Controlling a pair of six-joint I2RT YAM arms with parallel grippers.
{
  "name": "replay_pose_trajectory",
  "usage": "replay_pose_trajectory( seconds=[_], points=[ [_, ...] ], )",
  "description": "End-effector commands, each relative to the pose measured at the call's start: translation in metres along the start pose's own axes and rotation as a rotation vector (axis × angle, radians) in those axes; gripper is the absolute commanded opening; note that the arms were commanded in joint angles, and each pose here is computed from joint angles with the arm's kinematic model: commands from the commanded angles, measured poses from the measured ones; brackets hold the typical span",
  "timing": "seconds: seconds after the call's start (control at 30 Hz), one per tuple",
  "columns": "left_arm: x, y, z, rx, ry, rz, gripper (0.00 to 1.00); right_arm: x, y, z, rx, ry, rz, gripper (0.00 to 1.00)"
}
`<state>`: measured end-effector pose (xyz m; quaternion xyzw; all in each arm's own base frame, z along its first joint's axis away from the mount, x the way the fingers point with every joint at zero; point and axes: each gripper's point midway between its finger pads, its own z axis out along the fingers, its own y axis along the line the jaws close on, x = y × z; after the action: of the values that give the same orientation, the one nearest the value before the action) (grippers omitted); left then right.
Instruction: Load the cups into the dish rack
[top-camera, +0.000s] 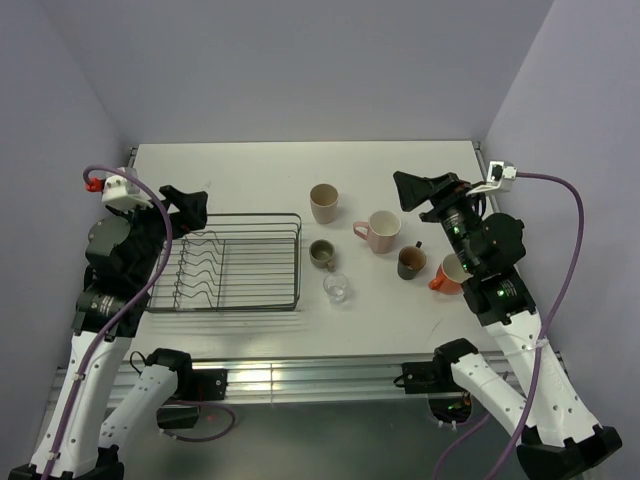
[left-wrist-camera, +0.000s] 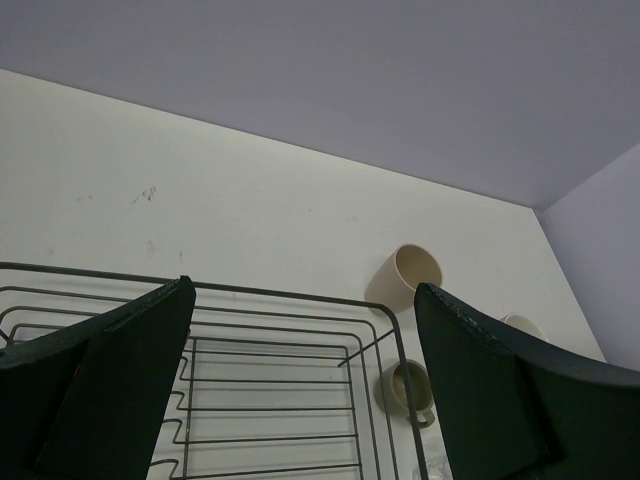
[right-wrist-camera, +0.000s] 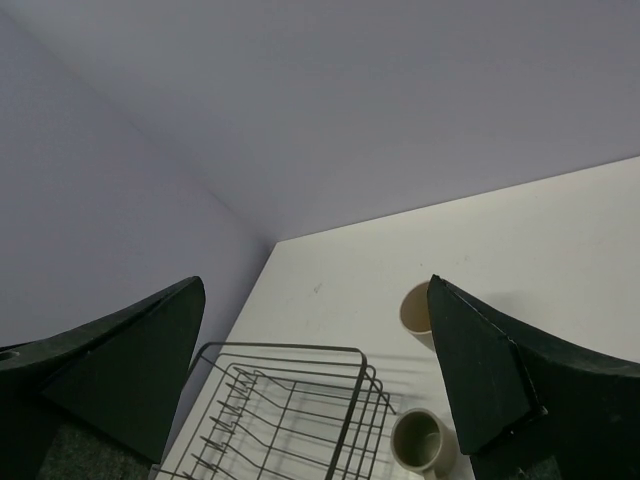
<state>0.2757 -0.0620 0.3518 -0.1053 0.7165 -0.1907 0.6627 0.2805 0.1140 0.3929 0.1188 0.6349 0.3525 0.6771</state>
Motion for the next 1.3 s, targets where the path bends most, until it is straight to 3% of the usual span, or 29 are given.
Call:
replay_pose_trajectory(
  seconds=[0.0,0.3,0.53,0.7,0.9,1.0,1.27],
  points=[
    [-0.009,-0.006,0.000,0.026,-0.033,-0.008,0.99,-0.010,0.003,-0.003,-0.006,-0.029,-0.018,1.00],
    [-0.008,-0.005,0.002,0.021,-0.026,-0.009,0.99,-0.003,-0.003,0.003,0.018,0.000,-0.028,1.00],
    [-0.005,-0.003,0.004,0.008,-0.015,-0.010,0.99,0.014,-0.029,0.009,0.130,0.062,-0.062,1.00],
    [-0.004,-0.002,0.006,0.004,-0.010,-0.011,0.99,0.044,-0.031,0.012,0.129,0.210,-0.135,1.00],
    [-0.001,-0.001,0.009,0.001,0.006,-0.015,0.99,0.117,-0.034,0.006,0.197,0.431,-0.239,0.87],
    [-0.001,0.000,0.009,-0.006,0.004,-0.014,0.99,0.154,-0.039,-0.002,0.204,0.514,-0.270,0.71],
    [0.001,0.000,0.011,-0.007,0.014,-0.020,0.99,0.230,-0.036,-0.032,0.202,0.687,-0.332,0.60]
  ],
)
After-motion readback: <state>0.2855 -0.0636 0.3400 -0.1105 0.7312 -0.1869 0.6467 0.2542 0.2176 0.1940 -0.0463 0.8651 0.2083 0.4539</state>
